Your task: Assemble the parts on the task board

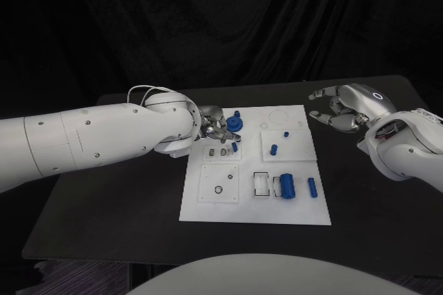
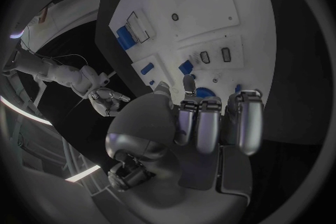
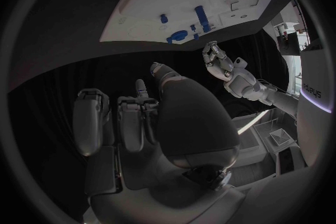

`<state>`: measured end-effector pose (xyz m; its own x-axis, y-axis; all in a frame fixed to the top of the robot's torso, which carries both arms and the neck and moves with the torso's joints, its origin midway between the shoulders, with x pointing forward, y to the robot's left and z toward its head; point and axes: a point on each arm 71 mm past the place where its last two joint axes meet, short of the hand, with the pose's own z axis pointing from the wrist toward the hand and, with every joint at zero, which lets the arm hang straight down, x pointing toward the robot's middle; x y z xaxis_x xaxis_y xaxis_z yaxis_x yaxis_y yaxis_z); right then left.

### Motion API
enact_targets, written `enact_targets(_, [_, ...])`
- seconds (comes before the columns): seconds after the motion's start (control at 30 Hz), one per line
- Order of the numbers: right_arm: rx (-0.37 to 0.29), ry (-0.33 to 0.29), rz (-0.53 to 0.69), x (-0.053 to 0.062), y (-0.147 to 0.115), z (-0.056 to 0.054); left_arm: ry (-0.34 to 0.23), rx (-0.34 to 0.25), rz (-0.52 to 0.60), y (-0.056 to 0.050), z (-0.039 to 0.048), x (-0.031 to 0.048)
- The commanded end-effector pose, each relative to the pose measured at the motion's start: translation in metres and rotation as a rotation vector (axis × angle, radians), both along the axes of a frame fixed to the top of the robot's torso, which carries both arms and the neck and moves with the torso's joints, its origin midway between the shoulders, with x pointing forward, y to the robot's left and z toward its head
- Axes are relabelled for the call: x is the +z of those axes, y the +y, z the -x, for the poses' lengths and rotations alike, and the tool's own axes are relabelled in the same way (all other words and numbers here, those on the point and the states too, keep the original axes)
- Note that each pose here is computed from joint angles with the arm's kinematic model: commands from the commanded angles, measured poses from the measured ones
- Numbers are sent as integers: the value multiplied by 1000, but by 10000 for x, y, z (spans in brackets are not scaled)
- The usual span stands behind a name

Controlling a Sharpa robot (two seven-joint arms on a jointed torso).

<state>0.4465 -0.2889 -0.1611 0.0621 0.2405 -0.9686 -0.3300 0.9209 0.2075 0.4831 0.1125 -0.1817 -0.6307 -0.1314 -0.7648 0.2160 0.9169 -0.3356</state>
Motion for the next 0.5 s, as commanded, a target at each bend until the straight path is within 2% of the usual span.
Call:
enact_targets(0.03, [-12, 7, 2, -11, 4, -5, -10, -8, 3, -21, -10, 9])
enact_targets(0.5, [-2, 6, -1, -9, 35, -2, -23, -2, 14, -42, -94, -13])
